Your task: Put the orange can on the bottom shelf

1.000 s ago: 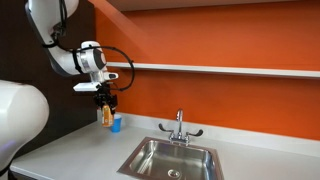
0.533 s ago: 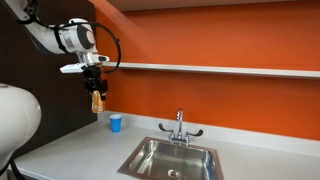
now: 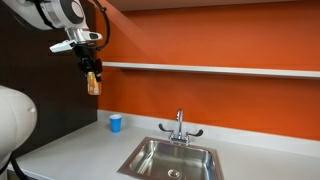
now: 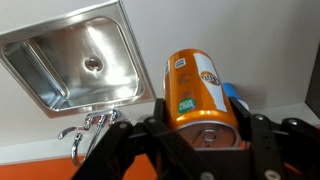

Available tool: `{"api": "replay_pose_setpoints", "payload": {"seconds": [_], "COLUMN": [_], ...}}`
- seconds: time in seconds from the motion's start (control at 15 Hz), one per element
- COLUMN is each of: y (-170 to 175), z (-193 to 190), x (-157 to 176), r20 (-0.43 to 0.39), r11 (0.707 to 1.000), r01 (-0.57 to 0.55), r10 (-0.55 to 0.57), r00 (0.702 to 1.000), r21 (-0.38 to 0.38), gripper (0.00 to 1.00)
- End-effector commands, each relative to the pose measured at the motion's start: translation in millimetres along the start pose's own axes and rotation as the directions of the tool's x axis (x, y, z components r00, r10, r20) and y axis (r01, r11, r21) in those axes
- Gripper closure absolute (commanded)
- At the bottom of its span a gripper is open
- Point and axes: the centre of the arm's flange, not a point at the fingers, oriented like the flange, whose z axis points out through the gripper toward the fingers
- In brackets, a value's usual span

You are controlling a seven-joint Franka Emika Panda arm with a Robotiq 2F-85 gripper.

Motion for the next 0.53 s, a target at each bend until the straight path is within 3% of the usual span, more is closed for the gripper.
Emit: {"api": "replay_pose_setpoints", "payload": {"seconds": [0.0, 0.47], "y": [3.9, 0.6], "z": [-52.7, -116.7], "x": [10.0, 39.1], "r20": [-0.048, -0.16], "r11": [0.999, 0.999], "r01": [-0.036, -0.043], "r10": [0.035, 0.043], "r00": [0.998, 0.986], "r21": [-0.013, 0.0], "gripper": [0.62, 0.62]}}
